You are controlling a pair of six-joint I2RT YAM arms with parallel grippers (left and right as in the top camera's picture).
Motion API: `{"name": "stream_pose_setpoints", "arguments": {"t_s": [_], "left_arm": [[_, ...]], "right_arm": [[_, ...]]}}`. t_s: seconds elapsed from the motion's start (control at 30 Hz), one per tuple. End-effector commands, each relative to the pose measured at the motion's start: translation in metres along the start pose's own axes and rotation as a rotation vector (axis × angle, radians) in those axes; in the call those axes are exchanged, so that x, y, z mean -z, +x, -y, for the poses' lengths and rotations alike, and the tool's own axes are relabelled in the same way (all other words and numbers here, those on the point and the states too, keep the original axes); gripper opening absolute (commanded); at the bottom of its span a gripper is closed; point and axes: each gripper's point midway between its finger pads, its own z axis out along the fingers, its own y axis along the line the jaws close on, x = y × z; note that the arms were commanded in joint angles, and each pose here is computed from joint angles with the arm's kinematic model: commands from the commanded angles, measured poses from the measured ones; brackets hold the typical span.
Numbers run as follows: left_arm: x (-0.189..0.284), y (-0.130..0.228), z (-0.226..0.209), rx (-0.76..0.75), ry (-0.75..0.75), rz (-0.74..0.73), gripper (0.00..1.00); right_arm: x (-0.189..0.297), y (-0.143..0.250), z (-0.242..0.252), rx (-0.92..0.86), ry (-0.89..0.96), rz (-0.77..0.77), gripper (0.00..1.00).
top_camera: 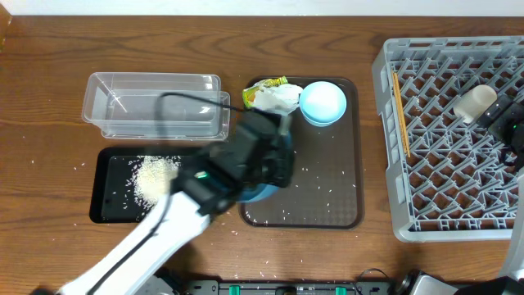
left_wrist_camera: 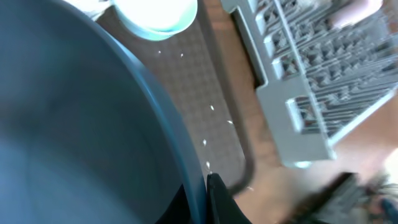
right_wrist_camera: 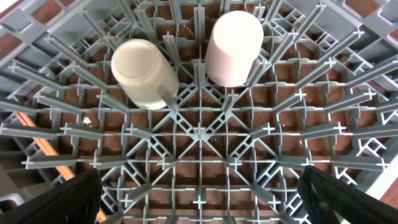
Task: Sort waste into correct bins and load items into the dishwasher rack
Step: 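Set the empty blue plate back on the brown tray and release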
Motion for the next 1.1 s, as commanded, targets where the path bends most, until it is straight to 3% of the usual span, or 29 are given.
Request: {"name": "stream_pose_setpoints", "arguments": {"t_s": [0.0,0.2,0.4,0.7,1.07], "left_arm": [[-0.02,-0.008,0.015,-0.155,-0.03,0.041,0.06],[-0.058,-0.004,0.005,-0.197,-0.147,0.055,0.06],[-0.089,0.006,-0.003,-0.252,-0.168,0.009,0.06],[-0.094,0.024,0.013,-0.286,-0.143,-0.022,0.06],[-0.092,0.051,0.01,-0.16,-0.173,-0.107,0.08]], "right_arm": [[0.001,-0.002,0.002,0.01,0.01,0.005,0.99],[0.001,-0.002,0.002,0.01,0.01,0.005,0.99],[0.001,-0.001,0.002,0.009,0.01,0.005,0.99],[0.001,-0.002,0.002,0.01,0.01,0.005,0.99],[0.001,-0.002,0.002,0.01,0.01,0.005,0.99]]}}
